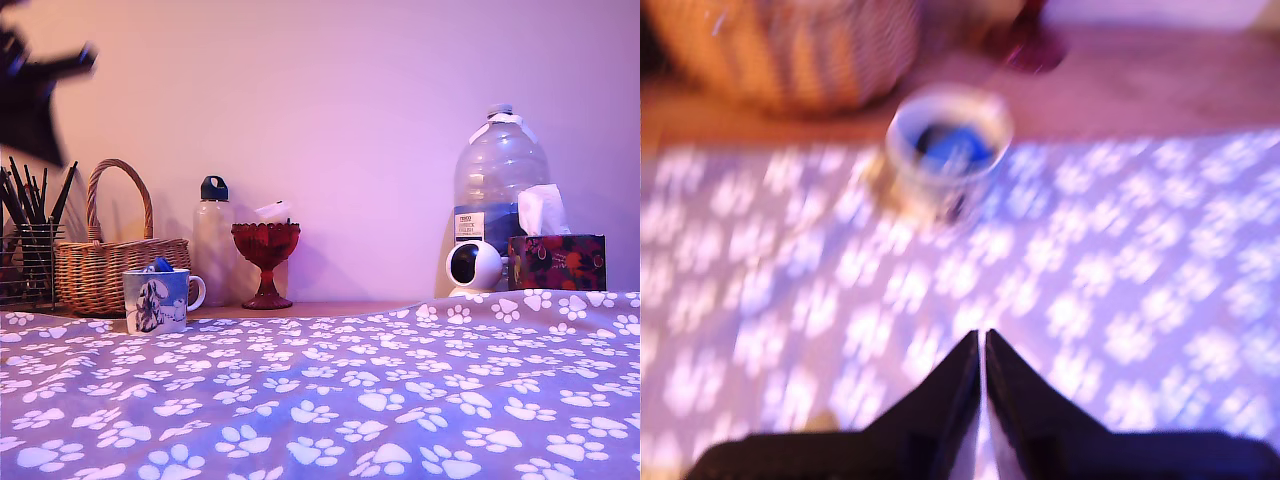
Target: Pick the coffee capsule and then drop it inside the coffee cup in front of you
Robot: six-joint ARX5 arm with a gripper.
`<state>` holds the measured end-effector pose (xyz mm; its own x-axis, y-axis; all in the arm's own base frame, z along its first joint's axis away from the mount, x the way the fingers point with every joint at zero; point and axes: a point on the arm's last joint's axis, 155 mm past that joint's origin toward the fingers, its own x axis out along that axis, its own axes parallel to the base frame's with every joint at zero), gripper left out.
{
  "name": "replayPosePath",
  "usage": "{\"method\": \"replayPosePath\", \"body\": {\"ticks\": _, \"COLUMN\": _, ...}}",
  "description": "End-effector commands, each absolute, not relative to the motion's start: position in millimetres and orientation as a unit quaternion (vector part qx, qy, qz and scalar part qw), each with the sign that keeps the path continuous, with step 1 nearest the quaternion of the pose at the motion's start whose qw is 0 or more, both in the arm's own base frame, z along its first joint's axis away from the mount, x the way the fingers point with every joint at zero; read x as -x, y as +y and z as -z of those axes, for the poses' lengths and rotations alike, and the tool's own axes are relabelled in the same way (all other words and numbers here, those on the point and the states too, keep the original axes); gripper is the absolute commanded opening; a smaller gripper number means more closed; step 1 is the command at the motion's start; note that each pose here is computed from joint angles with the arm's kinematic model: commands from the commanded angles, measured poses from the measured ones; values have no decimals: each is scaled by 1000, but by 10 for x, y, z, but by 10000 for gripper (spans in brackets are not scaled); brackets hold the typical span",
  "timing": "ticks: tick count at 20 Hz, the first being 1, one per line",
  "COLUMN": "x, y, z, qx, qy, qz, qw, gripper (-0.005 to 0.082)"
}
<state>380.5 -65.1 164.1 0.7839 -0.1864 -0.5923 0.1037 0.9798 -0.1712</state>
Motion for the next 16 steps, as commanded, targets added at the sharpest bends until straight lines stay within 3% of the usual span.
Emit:
{"method": "replayPosePath", "body": {"ticks": 1, "x": -3692, "y": -629, "z": -1577, "qx": 69, "qy": 312, "qz": 78, "qw": 944, "gripper": -20}}
{"method": "replayPosePath", "body": {"ticks": 8, "x": -3290, "y": -435, "z": -1372, "qx": 99, "qy": 270, "qz": 54, "qw": 956, "gripper": -21}}
{"method": "replayPosePath", "body": {"ticks": 16, "x": -2832, "y": -389, "z": -1534, "qx": 108, "qy": 184, "qz": 63, "qw": 975, "gripper": -21}}
